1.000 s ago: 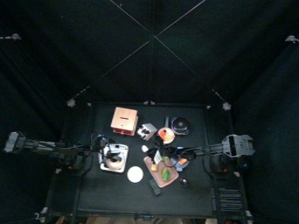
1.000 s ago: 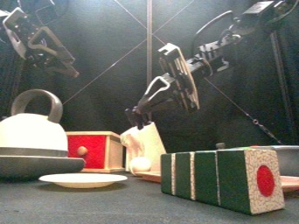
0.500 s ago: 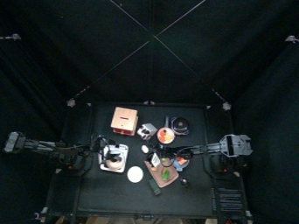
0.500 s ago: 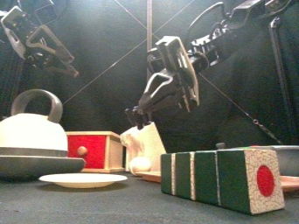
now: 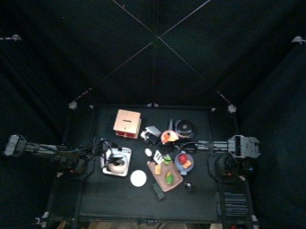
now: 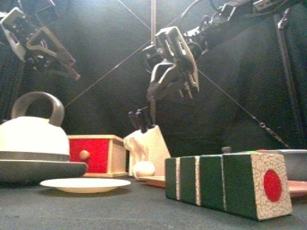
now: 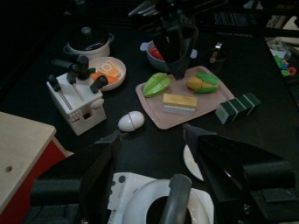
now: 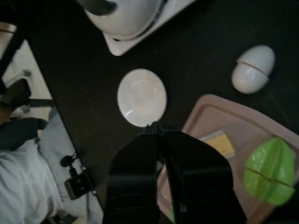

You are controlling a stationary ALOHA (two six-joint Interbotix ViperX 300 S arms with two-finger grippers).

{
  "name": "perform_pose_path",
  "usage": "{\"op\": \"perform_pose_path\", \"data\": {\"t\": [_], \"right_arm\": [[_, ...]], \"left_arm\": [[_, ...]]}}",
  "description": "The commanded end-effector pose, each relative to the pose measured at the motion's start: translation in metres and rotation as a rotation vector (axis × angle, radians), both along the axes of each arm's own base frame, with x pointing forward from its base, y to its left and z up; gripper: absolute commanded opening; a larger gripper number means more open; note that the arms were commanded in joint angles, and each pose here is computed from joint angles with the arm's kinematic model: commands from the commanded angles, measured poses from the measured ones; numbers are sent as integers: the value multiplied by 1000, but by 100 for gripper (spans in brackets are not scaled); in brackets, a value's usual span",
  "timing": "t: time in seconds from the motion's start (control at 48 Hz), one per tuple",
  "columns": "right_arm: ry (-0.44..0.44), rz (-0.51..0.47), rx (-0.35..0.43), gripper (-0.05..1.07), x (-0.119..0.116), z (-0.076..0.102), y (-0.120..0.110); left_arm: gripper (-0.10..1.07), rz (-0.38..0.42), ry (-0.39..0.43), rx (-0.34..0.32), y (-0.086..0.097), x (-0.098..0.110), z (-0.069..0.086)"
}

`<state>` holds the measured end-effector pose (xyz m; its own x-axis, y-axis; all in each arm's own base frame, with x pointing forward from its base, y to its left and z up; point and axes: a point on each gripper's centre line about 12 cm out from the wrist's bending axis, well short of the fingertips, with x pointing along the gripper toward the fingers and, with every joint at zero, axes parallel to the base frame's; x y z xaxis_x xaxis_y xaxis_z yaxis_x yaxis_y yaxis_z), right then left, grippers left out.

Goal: Grab egg

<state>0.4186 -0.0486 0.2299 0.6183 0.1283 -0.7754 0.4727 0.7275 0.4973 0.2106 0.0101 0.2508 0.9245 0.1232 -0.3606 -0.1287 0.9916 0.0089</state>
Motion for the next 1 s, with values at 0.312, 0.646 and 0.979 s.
{"op": "perform_pose_path", "data": {"t": [0.312,0.646,0.979], "right_arm": [[119,-61,-244,2,11,6,-4],[76,-5,-377,2,32,-11,24],[104,-15,-453,25,37,-23,16]], "left_arm": [[93,-4,-6,-1,-1,1,2],[93,-3,-5,-1,-1,1,2],[93,-4,-2,-1,-1,0,0]]}}
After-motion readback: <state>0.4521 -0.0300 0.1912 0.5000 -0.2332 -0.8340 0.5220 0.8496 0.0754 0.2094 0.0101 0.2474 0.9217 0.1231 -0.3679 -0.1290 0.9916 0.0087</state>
